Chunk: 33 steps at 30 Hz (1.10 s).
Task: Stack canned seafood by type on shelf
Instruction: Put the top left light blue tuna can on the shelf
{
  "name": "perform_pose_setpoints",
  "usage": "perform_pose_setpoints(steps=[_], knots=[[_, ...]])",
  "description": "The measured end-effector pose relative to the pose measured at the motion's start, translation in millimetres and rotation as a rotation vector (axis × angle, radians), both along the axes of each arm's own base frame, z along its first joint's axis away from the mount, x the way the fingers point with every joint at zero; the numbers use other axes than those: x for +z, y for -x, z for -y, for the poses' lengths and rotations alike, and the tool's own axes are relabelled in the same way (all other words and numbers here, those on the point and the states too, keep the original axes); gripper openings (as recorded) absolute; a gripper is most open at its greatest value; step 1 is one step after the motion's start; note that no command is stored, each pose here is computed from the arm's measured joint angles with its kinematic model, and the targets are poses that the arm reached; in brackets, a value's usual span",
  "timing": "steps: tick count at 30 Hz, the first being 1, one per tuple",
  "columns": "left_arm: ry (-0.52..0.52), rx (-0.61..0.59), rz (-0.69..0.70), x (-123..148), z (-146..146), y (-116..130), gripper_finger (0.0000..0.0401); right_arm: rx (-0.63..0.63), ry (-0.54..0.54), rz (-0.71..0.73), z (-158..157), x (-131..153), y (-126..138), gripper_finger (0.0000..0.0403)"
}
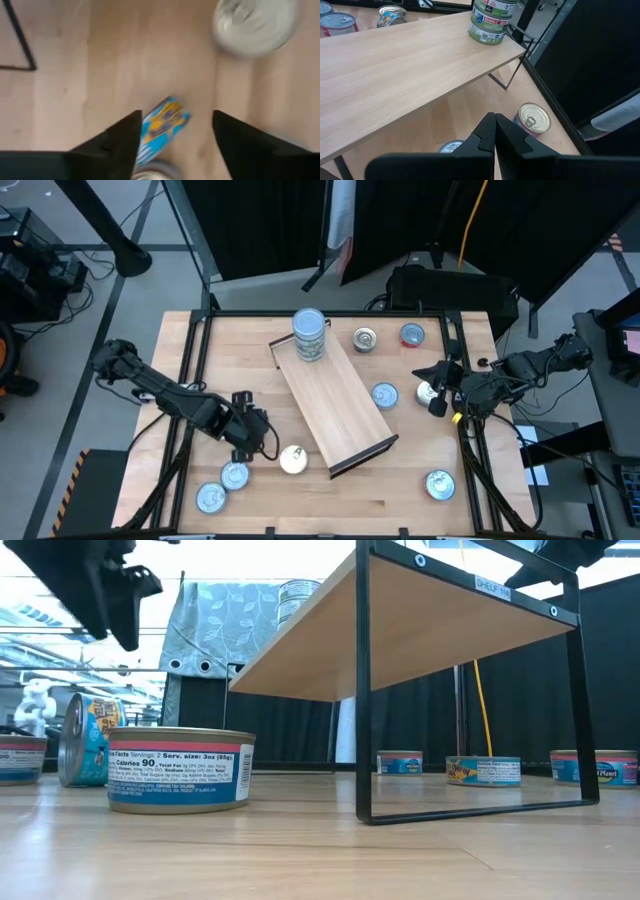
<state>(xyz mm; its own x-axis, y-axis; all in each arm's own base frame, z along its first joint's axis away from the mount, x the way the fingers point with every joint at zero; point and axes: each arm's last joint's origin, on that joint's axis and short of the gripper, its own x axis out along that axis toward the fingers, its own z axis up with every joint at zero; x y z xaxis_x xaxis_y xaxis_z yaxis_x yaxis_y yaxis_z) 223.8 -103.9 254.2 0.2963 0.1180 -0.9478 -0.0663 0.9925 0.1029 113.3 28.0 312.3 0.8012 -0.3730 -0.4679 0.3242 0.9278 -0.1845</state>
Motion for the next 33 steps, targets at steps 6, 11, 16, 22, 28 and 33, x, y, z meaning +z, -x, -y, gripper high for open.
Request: perform_pose_setpoints(steps=[6,11,16,22,28,33], knots=[[-0.058,-0.111,-0.155,-10.7,-5.8,2.6,0.0312,0.013,-0.008,-0.004,-0.4,-0.2,-0.1,0.0],[-0.115,-0.287,-0.232,-20.9,-4.4,-2.5,0.0314,0.015,-0.003,-0.007,-0.4,-0.2,-0.1,0.0],[-0.146,-0.371,-0.331,-36.7,-6.3,-10.6,0.0304,0.015,-0.003,-0.007,-0.4,-0.2,-0.1,0.0],[-0.179,-0.401,-0.429,-60.0,-13.6,-20.8,0.028,0.016,-0.003,-0.008,-0.4,-0.3,-0.1,0.0],[-0.118,-0.386,-0.469,-68.1,-21.0,-26.8,0.0218,0.019,-0.005,-0.009,-0.5,-0.3,-0.1,0.0],[-0.032,-0.378,-0.428,-62.8,-18.4,-31.4,0.0139,0.018,-0.004,-0.009,-0.5,-0.3,-0.1,0.0]])
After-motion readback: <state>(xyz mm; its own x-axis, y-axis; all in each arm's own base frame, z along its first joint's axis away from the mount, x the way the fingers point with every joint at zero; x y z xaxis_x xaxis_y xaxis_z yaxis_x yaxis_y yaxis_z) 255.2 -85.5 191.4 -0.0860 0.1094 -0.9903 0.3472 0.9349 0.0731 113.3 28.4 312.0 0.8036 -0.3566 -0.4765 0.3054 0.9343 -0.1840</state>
